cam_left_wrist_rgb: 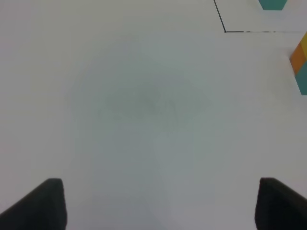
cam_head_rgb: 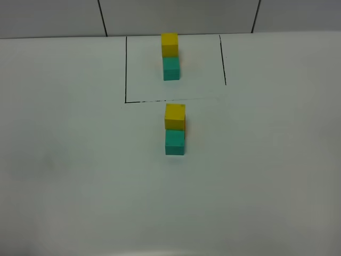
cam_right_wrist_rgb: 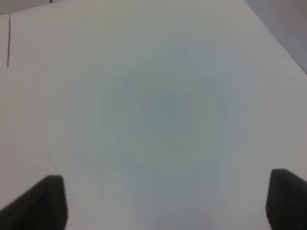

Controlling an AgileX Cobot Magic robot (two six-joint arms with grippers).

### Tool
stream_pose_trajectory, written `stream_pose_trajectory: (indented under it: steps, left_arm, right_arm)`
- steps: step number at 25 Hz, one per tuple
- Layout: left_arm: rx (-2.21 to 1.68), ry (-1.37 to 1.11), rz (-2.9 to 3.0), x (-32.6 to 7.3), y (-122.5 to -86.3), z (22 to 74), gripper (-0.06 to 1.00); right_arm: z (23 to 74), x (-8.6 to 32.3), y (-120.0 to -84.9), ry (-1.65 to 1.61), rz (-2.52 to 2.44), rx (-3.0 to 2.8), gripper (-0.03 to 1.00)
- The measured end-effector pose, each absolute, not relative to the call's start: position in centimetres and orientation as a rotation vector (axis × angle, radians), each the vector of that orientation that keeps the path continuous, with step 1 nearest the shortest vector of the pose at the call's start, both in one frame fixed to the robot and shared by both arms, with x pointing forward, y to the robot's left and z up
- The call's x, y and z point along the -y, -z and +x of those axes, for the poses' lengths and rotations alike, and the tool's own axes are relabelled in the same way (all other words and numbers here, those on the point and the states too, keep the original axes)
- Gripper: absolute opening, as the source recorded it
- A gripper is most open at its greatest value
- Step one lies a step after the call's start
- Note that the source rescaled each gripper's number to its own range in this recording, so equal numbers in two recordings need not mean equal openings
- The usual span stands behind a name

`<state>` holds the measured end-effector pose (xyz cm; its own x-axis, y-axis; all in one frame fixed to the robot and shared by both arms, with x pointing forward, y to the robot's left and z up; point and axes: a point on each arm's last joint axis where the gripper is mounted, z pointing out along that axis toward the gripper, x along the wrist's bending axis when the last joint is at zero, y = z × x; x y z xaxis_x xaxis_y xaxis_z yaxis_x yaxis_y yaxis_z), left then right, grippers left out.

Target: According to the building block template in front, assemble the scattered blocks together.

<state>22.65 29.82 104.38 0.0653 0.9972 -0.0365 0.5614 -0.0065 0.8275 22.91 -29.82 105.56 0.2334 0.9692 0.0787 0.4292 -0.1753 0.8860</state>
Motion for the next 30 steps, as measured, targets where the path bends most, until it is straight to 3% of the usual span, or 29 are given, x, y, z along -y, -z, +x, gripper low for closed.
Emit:
stream_pose_trajectory:
  steps: [30]
  left_arm:
    - [-1.578,-0.798,1.652,-29.82,-104.38,22.65,0.76]
  right_arm:
    - [22.91,29.85,-105.56,-0.924,1.706,-1.364,0.75]
